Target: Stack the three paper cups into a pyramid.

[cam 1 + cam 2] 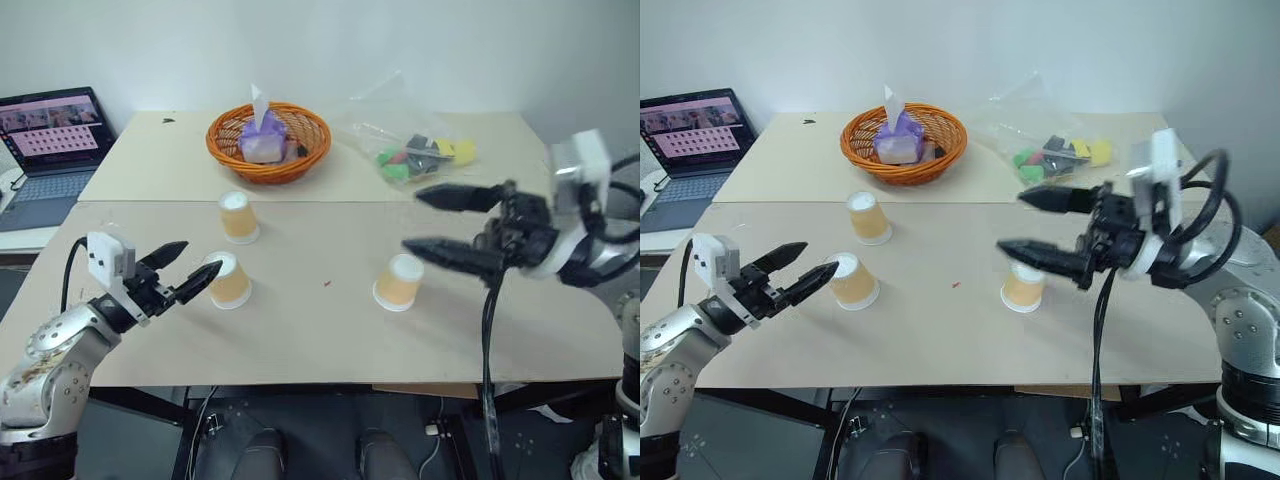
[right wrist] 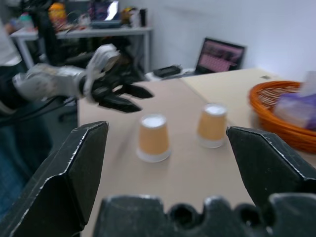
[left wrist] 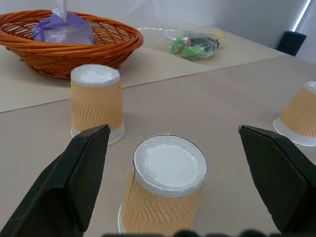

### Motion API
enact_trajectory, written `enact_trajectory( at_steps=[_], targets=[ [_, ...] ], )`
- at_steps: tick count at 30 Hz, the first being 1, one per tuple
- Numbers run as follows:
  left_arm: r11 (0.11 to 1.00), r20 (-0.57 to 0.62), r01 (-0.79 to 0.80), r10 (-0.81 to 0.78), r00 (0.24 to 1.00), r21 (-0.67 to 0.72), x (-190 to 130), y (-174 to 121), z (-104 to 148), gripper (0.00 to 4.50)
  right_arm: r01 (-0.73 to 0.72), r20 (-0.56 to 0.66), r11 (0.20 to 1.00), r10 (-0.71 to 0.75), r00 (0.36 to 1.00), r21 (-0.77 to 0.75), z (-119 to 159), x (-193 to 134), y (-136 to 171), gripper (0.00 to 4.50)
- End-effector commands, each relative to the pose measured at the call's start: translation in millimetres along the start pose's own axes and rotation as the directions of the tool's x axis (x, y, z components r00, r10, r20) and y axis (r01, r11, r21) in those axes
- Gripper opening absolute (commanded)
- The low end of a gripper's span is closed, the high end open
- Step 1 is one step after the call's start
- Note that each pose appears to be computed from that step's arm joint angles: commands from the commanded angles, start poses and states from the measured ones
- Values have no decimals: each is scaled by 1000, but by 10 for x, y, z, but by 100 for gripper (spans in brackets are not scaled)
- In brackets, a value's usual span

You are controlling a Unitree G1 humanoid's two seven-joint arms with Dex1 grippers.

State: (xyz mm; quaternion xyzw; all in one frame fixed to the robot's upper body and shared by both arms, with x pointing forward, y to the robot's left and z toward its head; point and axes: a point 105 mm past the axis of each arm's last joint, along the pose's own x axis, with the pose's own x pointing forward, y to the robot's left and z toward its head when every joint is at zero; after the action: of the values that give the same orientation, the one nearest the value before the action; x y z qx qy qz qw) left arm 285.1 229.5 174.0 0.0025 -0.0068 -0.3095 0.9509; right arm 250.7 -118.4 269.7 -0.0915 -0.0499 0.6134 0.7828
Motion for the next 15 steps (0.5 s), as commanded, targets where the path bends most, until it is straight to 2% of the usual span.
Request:
enact_trajectory(
  at_steps=[1,6,15],
  targets=[
    [997,-25,49,-47,999,60,-7,-48,55,444,-48,-91,998,43,995,-48,-136,88,50,450],
    [995,-72,54,-48,996,85,22,2,-47,444,-54,-109,997,48,993,-49,-214,129,66,450],
    [991,-138,74,-59,989,109,162,123,-305,444,-34,-72,998,31,997,-49,-111,91,153,450]
  ],
)
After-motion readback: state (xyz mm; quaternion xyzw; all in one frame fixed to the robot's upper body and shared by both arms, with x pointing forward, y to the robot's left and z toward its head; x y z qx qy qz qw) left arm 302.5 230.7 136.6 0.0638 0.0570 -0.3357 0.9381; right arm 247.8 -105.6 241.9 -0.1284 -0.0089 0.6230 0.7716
